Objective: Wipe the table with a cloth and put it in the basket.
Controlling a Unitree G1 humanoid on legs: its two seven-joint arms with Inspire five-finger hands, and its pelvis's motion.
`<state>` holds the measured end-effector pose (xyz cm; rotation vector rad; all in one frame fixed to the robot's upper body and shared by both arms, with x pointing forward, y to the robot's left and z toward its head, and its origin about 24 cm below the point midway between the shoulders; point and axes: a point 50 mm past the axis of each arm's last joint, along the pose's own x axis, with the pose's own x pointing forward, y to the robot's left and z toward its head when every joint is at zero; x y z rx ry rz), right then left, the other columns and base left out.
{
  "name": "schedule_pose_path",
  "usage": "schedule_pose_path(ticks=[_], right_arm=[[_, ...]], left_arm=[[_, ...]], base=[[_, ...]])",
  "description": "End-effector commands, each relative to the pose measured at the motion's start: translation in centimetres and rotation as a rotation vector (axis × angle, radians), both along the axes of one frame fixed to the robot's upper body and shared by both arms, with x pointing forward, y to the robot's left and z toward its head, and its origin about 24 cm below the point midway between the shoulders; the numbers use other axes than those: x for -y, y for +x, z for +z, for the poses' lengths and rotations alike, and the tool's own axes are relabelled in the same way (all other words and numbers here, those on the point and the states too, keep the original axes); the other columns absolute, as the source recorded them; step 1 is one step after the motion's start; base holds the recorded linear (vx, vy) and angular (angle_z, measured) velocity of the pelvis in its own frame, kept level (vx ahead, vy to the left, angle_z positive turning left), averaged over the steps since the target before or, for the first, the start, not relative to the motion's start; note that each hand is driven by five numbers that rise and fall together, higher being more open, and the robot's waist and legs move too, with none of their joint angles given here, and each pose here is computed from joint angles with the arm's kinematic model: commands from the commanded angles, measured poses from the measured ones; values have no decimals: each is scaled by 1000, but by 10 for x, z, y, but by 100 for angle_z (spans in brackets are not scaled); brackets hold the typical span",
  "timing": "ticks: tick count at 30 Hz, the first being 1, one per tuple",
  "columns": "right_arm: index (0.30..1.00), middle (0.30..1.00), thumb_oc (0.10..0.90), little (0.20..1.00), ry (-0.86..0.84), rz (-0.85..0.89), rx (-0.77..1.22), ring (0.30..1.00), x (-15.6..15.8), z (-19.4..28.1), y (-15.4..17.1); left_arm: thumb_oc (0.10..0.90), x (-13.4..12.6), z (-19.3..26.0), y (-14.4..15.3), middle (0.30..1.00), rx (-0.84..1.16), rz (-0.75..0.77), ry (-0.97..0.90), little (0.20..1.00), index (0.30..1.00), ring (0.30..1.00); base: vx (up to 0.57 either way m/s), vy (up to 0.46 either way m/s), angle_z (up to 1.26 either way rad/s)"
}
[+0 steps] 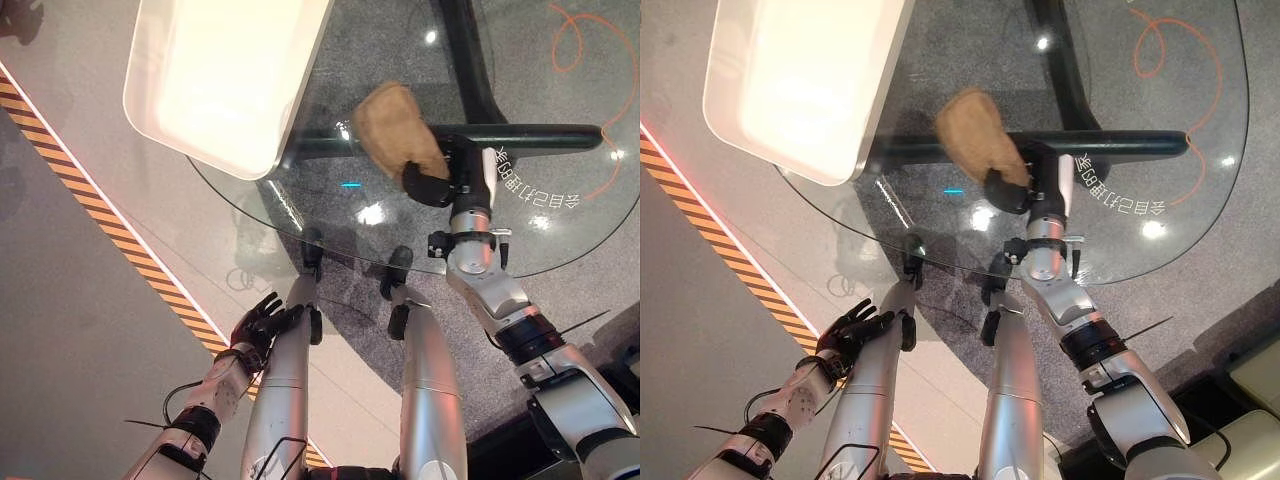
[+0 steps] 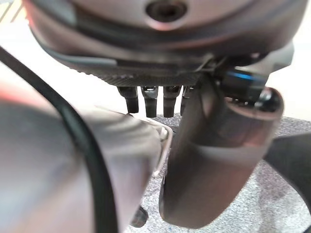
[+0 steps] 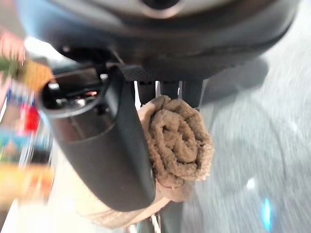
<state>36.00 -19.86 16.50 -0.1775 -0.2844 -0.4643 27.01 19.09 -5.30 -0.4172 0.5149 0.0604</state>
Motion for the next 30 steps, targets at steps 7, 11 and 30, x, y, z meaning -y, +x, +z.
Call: schedule_pose_path(ticks=[7,11,30], right_arm=[[300,300,100,200,109,-626,187,300,122,27,-39],[300,300,100,200,132,-672,226,300,125,33,-40],[300,300,100,200,96,-598,282,300,102,58,-29]], left_arm=[[800,15,-22,-28,900,-59,-13,-86,900,900,900],[800,16,-20,-26,900,-61,-15,-87,900,900,900],[800,17,-21,-25,900,-67,-15,-92,900,900,900]], base=[[-9,-2,-1],[0,0,0],[0,0,0]])
